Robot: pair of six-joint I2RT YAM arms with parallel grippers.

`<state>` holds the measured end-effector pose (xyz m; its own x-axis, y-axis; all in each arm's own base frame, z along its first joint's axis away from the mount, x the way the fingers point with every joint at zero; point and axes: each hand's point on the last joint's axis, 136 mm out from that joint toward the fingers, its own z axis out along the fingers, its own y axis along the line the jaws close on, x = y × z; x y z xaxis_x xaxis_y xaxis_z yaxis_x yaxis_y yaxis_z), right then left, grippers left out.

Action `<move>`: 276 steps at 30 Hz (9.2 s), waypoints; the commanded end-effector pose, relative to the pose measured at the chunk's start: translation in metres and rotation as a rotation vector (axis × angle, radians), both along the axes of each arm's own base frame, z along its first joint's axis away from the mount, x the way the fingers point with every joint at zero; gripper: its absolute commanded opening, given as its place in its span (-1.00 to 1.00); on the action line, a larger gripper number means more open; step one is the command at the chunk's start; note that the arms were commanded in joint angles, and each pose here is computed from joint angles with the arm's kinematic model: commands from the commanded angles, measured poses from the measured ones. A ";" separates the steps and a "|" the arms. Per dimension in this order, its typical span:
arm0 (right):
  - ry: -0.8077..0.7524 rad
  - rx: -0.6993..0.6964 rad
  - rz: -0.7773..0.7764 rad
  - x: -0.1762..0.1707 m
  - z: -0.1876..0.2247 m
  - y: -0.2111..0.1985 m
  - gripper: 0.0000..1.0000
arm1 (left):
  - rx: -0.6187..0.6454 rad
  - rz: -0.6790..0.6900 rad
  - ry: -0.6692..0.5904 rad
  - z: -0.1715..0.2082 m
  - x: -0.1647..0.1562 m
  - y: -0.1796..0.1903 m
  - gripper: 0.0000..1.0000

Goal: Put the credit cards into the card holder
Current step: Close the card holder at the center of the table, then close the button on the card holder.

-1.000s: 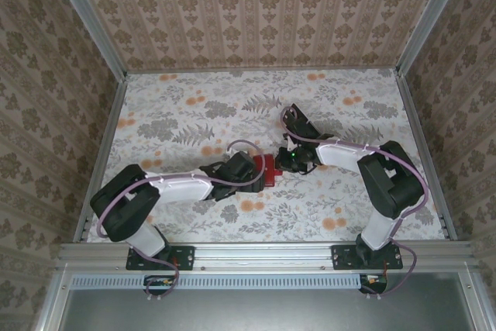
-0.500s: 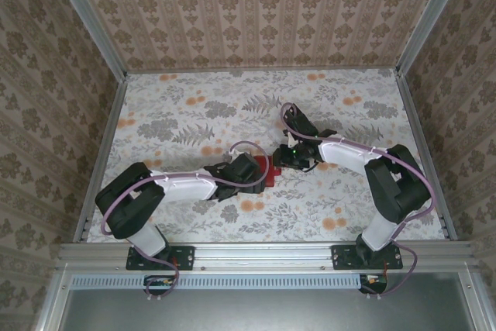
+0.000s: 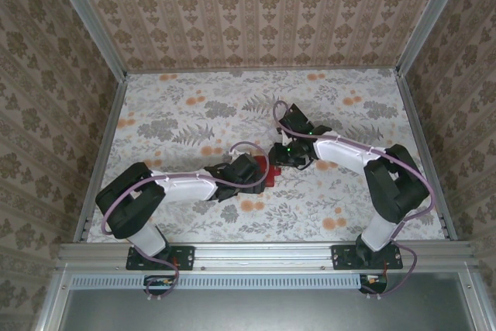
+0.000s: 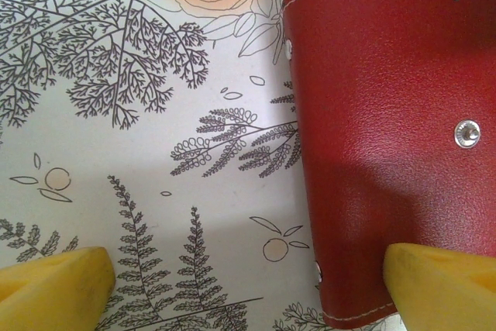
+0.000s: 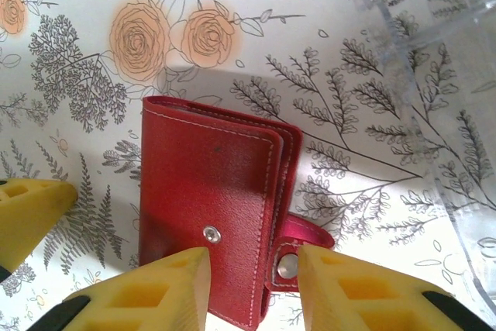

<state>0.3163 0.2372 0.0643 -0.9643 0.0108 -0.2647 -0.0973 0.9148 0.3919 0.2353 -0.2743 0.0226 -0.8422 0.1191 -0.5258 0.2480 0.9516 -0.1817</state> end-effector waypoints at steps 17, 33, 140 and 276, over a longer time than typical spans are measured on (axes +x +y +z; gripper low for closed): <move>0.065 -0.168 0.057 -0.014 -0.021 -0.011 -0.68 | 0.074 0.017 0.093 -0.044 -0.016 0.020 1.00; 0.023 -0.086 0.051 -0.011 0.007 0.000 -1.00 | 0.067 0.018 0.099 -0.047 -0.016 0.019 1.00; 0.012 0.053 0.043 0.009 0.012 0.036 -1.00 | 0.023 -0.121 -0.130 -0.017 0.000 0.013 1.00; 0.113 0.189 -0.075 0.011 -0.058 0.025 -1.00 | -0.195 0.083 -0.143 0.060 0.077 0.029 1.00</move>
